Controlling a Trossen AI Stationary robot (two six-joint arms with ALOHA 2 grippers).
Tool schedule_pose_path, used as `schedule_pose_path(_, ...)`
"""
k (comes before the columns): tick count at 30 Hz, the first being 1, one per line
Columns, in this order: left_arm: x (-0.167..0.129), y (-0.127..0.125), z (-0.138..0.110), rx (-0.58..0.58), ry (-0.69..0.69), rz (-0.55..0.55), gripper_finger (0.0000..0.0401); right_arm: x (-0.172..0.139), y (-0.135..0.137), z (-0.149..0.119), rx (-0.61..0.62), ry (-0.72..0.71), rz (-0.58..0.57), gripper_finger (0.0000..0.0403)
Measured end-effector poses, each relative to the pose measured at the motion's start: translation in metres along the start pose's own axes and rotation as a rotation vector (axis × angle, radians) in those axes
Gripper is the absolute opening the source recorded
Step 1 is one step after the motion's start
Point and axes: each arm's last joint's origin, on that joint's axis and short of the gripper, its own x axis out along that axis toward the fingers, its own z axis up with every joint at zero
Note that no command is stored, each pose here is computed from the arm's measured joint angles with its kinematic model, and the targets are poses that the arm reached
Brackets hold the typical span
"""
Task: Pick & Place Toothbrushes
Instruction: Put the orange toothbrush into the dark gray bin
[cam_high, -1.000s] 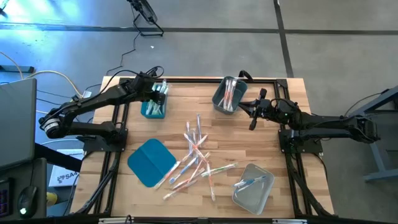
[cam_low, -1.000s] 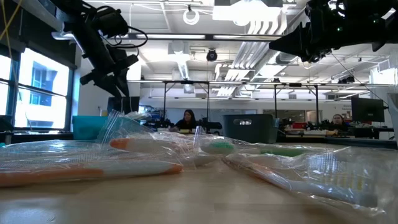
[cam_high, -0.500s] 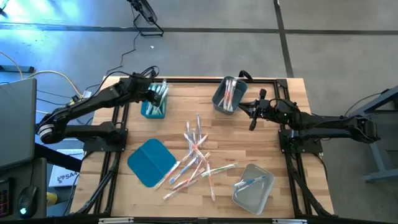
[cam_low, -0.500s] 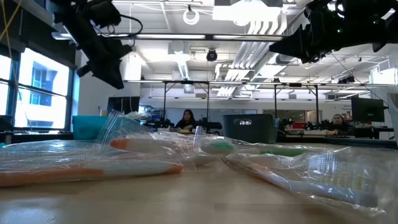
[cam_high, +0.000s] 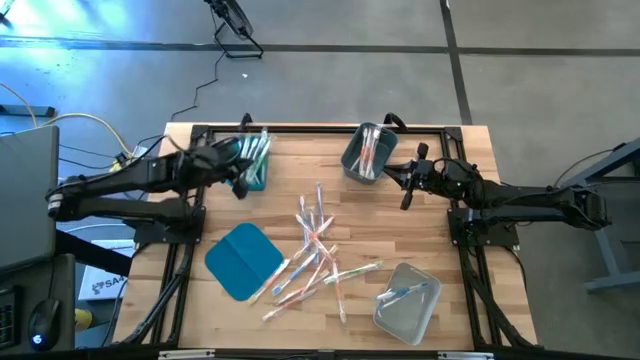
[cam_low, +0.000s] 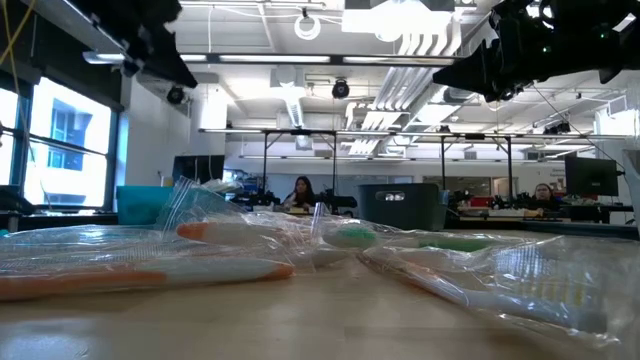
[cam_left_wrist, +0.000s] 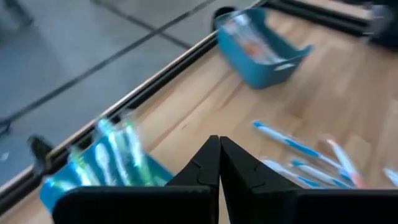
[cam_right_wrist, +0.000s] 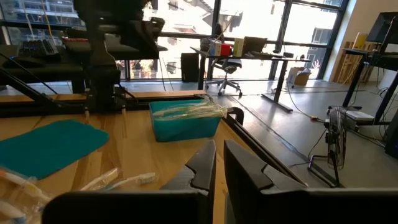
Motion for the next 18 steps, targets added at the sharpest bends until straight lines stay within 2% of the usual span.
schedule_pose_path(12,-0.016,-0.034,-0.006,0.216,-0.052,-0.198,0.0001,0.0,0.0,0.0,0.002,-0.001,0.0,0.0025)
schedule_pose_path(18,-0.019,-0.04,-0.005,0.253,-0.111,-0.246,0.0,0.0,0.0,0.0,0.002,-0.001,0.0,0.0025)
